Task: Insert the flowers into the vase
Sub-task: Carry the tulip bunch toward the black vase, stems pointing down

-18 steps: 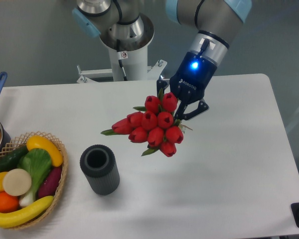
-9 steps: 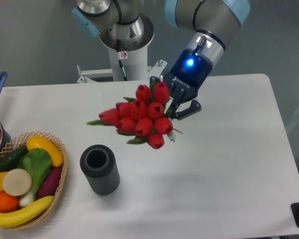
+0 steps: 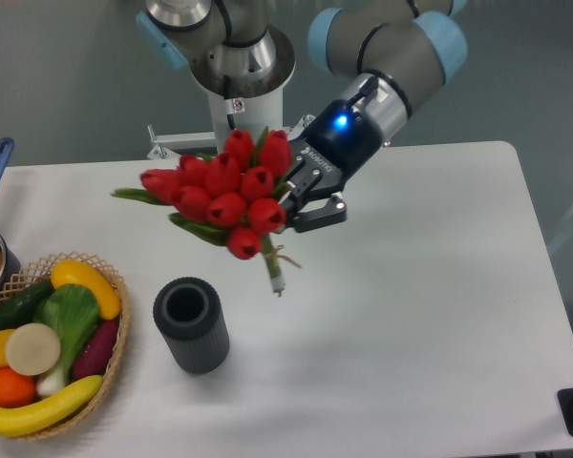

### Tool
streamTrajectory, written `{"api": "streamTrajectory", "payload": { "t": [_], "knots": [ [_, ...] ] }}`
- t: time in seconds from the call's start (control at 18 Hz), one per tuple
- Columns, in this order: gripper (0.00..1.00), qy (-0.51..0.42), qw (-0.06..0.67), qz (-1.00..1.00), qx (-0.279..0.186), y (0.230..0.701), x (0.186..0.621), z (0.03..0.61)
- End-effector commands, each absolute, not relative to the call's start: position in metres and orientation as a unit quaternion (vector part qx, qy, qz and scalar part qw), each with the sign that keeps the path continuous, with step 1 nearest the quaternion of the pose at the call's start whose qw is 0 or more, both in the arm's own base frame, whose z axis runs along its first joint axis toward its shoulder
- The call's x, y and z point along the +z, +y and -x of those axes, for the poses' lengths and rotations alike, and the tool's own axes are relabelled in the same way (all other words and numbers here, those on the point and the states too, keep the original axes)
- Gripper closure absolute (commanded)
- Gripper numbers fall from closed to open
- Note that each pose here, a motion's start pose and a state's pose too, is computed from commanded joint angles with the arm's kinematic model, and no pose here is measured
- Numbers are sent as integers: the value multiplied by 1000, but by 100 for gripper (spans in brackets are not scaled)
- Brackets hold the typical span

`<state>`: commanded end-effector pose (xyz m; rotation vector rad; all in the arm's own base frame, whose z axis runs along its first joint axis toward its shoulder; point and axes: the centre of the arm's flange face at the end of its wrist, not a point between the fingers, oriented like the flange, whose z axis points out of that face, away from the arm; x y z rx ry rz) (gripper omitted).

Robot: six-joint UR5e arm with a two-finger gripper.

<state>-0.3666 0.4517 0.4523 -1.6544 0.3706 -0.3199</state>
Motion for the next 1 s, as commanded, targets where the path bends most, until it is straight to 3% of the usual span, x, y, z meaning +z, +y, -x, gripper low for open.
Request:
{"api": "streamTrajectory", "payload": {
  "t": [0.61, 1.0],
  "knots": [
    [79, 199, 653, 706, -190, 491, 449, 318],
    [79, 192, 644, 709, -214, 505, 422, 316]
  ]
}}
